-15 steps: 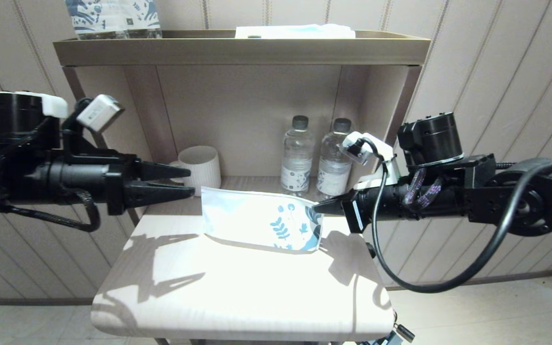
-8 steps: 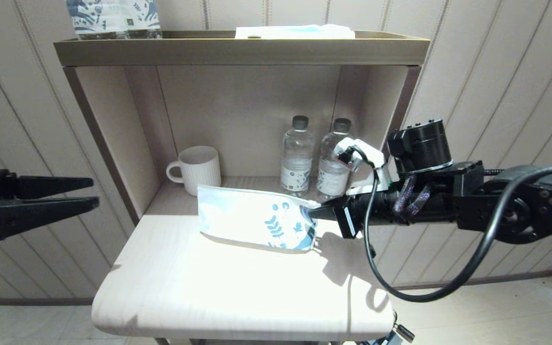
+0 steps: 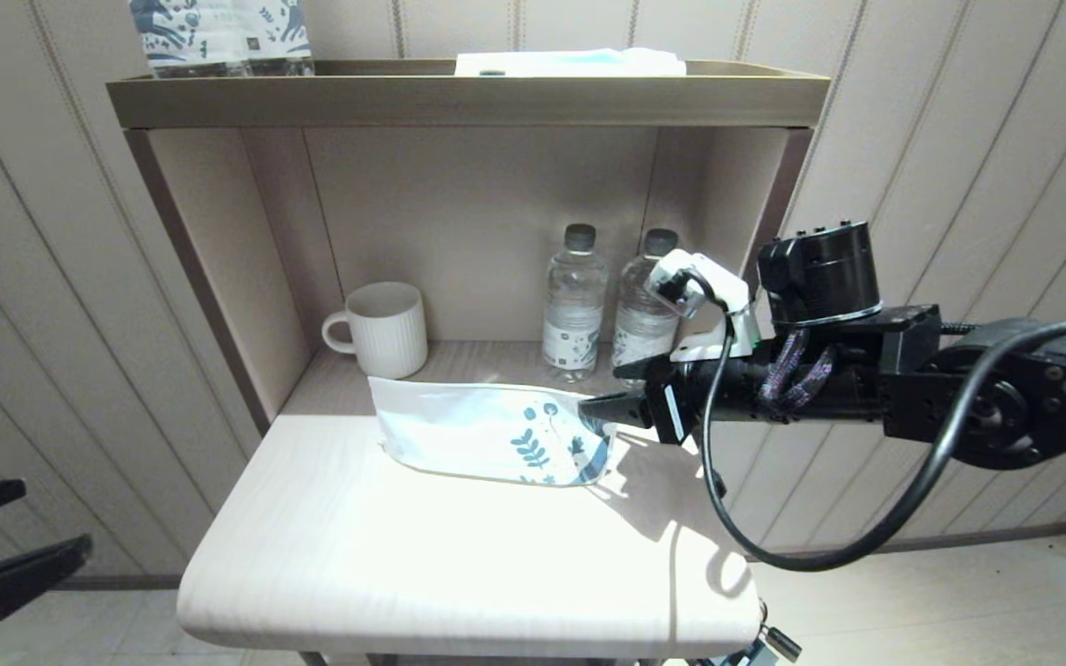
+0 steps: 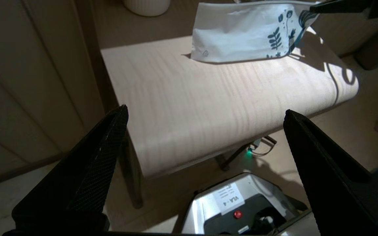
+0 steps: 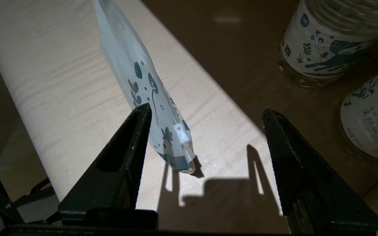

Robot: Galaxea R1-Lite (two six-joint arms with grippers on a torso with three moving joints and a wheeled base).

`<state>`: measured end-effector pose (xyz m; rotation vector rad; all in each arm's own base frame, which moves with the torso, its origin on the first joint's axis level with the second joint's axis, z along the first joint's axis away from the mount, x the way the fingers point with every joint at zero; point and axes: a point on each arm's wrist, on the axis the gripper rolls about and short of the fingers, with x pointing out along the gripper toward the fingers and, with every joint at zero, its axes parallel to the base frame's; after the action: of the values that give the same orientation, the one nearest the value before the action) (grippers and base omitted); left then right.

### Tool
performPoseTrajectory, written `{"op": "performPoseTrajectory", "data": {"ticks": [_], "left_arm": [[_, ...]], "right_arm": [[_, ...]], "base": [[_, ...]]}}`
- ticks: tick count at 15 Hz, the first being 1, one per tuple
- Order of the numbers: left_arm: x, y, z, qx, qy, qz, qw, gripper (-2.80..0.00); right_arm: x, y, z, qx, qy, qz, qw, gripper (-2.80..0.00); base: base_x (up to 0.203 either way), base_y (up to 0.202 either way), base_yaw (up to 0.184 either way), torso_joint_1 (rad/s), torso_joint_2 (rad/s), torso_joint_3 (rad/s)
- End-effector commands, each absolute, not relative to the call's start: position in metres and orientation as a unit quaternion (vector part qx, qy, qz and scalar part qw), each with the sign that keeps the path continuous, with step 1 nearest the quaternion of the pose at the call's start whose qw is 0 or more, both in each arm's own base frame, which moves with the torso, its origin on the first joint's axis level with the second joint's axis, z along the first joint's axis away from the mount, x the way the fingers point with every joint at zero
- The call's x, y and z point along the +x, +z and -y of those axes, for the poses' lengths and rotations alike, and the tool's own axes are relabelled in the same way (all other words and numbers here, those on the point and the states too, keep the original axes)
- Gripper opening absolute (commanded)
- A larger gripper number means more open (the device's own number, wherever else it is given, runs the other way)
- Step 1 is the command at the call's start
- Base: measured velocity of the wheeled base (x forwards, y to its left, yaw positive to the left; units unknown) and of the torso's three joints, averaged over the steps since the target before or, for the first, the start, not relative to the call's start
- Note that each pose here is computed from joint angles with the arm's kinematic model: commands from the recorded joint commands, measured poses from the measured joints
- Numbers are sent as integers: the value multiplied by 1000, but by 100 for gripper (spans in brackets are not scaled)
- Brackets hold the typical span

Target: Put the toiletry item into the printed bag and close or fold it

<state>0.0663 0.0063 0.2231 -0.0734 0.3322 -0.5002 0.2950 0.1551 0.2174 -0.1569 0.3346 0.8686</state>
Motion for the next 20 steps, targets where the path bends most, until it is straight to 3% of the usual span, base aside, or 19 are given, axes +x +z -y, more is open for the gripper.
{"op": "performPoseTrajectory", "data": {"ticks": [1,4,5,6,11,18,20], "left_arm": [[42,219,2,-18,-243,-138,960,0],[11,213,14,-8,-239,-120,964,0],[-1,211,17,-2,-234,-112,966,0],[-9,209,20,4,-225,-106,969,-280],[-53,207,34,6,-181,-97,979,-280],[-75,192,26,-31,-254,-173,951,-280],[-70,186,25,-33,-246,-183,951,-280]], "right_arm": [[287,229,-149,-75,417,-145,894,0],[248,262,-131,-75,417,-104,900,0],[228,275,-123,-76,417,-92,901,-274],[209,285,-114,-78,414,-84,903,-280],[100,307,-63,-73,307,-115,942,-280],[0,258,7,-16,17,-167,986,-280],[-28,243,11,1,-8,-157,987,-280]], "base": [[0,0,0,0,0,0],[0,0,0,0,0,0],[0,0,0,0,0,0],[0,0,0,0,0,0],[0,0,0,0,0,0],[0,0,0,0,0,0],[0,0,0,0,0,0]]}}
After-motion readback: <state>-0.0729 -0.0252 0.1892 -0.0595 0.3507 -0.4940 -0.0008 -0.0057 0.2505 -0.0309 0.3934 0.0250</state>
